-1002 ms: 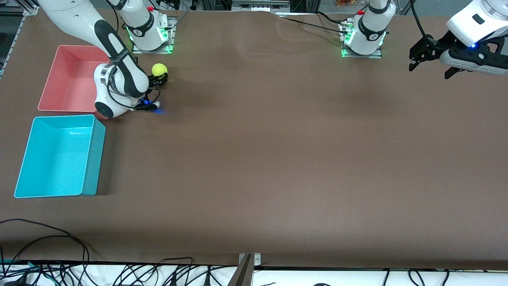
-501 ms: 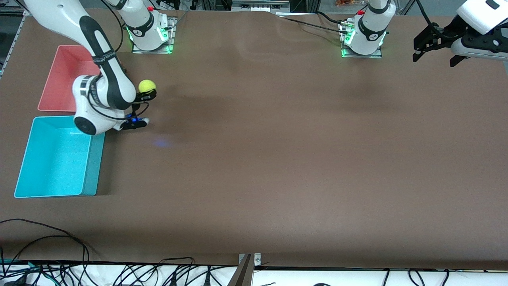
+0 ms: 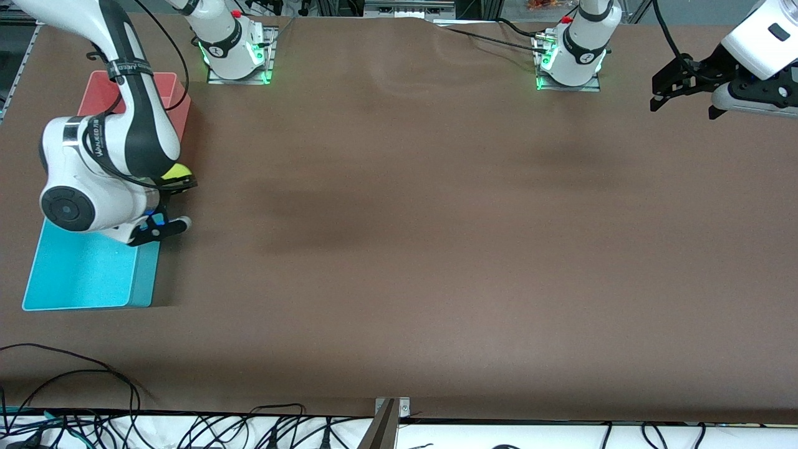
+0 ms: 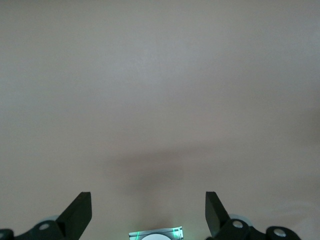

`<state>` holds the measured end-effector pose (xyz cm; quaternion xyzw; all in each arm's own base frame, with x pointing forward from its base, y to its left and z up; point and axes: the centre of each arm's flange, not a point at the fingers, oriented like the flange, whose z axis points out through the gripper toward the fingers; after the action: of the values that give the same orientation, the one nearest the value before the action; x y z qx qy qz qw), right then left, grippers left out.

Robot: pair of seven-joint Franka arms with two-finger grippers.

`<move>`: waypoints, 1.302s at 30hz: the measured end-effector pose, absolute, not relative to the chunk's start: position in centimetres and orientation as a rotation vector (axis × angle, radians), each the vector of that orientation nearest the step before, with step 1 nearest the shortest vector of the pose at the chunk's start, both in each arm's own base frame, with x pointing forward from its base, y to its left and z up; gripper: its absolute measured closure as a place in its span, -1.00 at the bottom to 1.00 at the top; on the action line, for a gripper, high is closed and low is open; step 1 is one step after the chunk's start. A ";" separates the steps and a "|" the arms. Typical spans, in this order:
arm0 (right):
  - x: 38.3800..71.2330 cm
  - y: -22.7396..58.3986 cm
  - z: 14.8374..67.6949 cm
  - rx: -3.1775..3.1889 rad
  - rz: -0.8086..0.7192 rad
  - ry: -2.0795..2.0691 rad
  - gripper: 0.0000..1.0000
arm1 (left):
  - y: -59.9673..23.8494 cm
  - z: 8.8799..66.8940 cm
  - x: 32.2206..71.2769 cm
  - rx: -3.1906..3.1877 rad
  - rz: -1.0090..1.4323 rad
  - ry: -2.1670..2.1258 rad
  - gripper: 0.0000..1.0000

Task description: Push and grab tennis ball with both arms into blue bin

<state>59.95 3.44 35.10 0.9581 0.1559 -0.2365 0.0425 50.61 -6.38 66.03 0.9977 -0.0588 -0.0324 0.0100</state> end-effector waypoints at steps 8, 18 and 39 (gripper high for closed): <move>63.1 0.1 37.7 2.823 -0.537 0.597 -0.20 | -6.1 65.9 50.8 3.115 -0.104 -0.175 -1.00; 64.5 -10.3 34.6 2.823 -0.478 0.763 -0.20 | -6.0 66.0 50.8 3.115 -0.104 -0.171 -1.00; 63.1 -16.4 25.1 2.942 -0.629 0.765 -0.20 | -5.7 66.5 52.0 3.112 -0.077 -0.162 -1.00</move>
<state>63.07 -16.41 25.11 0.9476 0.2463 -0.2026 0.0185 52.05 -5.72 66.50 0.9983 -0.0518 -0.0247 0.0121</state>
